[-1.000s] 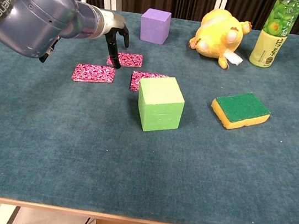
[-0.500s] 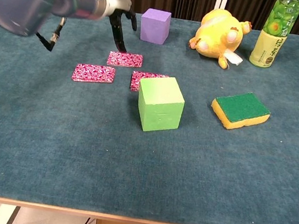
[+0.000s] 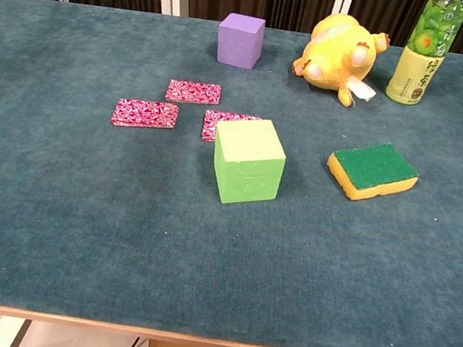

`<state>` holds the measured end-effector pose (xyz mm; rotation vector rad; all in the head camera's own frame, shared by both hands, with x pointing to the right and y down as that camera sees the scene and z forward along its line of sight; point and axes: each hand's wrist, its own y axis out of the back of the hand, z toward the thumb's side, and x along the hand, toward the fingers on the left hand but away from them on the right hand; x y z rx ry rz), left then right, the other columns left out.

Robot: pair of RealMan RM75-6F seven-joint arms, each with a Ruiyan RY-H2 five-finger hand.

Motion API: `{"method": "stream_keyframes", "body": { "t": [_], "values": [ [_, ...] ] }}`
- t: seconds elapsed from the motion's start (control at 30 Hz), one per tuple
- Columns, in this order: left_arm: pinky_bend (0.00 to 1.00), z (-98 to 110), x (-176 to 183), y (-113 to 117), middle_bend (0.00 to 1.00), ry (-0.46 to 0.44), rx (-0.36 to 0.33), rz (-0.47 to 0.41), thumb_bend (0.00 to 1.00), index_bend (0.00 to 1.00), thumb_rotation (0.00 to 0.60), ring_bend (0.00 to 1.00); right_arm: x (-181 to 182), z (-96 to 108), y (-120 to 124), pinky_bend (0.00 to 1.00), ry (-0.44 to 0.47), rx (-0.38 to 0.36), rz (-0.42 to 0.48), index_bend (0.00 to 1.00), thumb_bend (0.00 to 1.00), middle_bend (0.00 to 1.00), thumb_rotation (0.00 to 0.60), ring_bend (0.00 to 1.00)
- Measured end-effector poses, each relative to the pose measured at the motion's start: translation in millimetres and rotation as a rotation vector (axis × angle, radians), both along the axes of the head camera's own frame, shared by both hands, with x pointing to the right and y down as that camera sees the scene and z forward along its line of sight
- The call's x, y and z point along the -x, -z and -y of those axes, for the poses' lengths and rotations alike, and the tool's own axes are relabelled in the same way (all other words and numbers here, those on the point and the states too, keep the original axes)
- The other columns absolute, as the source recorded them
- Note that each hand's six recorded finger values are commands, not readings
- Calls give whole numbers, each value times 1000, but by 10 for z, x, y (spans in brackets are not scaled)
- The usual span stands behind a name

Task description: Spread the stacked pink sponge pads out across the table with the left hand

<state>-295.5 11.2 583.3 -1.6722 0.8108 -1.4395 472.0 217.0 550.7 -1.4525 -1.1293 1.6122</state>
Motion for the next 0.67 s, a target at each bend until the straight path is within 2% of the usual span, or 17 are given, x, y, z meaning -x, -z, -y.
{"method": "stream_keyframes", "body": {
  "t": [0.07, 0.2, 0.33, 0.43, 0.53, 0.67],
  "values": [
    [0, -185, 318, 103, 82, 25, -21, 6, 182, 190, 600, 0, 1, 2, -7, 217, 1, -2, -4, 5, 189, 76, 600, 159],
    [0, -682, 873, 341, 82, 53, -61, -7, 181, 190, 600, 0, 19, 7, -32, 216, 6, 0, -10, 4, 189, 76, 600, 159],
    [0, -1194, 1225, 545, 77, 73, -83, -53, 180, 191, 600, 0, 57, 15, -43, 216, 14, -2, -8, 5, 189, 76, 600, 159],
    [0, -1569, 1495, 633, 72, 119, -73, -83, 179, 192, 600, 0, 69, 21, -35, 217, 15, -8, -5, 5, 189, 76, 600, 159],
    [0, -1748, 1706, 629, 73, 157, -49, -86, 179, 194, 600, 0, 67, 27, -36, 217, 13, -10, -5, 5, 189, 76, 600, 159],
    [0, -1726, 1841, 624, 75, 170, -59, -73, 179, 196, 600, 0, 60, 26, -51, 217, 9, -4, -5, 4, 189, 76, 600, 159]
  ]
}}
